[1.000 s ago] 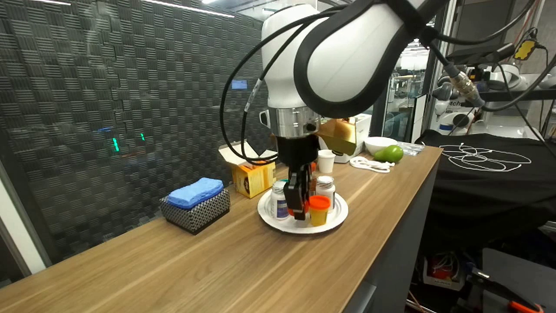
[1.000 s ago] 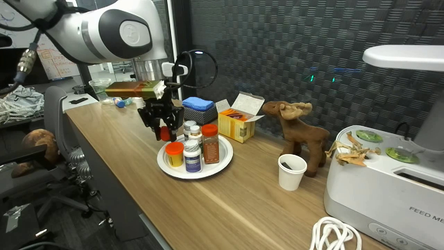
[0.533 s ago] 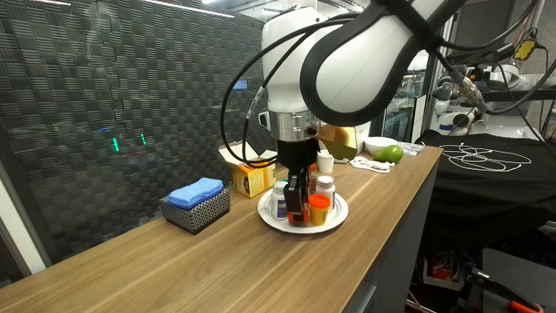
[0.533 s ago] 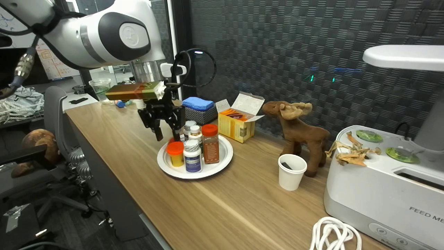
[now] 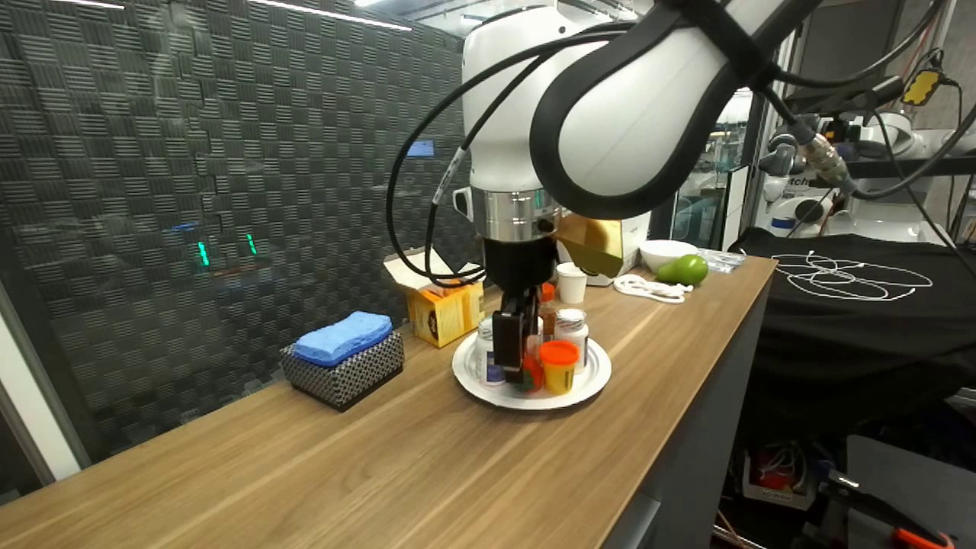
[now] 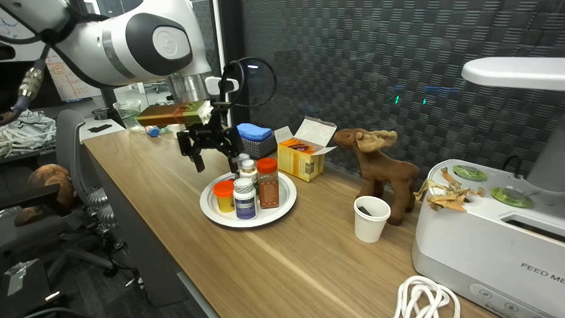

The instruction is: Pick up all the objects surrounding the white plate and arrange them on the plate

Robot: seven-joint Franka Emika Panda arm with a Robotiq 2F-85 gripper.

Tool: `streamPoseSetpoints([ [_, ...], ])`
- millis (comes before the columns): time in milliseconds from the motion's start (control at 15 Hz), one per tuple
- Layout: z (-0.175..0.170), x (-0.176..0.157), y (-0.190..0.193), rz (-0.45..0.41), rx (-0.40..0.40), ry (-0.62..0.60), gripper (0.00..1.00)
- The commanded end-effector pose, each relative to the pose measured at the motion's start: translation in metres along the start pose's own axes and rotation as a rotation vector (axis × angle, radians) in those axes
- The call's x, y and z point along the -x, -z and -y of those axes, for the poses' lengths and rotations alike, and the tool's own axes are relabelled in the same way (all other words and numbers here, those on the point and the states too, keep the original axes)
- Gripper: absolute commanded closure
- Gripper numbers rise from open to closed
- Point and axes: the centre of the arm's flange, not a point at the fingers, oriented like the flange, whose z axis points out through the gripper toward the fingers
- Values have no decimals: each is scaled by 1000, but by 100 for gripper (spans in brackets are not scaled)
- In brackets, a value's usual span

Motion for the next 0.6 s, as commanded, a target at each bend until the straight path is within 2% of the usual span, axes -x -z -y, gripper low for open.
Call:
streamPoseSetpoints([
  [0, -8, 2, 43, 7, -57, -51, 0],
  [200, -33, 1, 84, 30, -147, -151, 0],
  [533, -111, 5, 161, -12, -226, -403, 0],
])
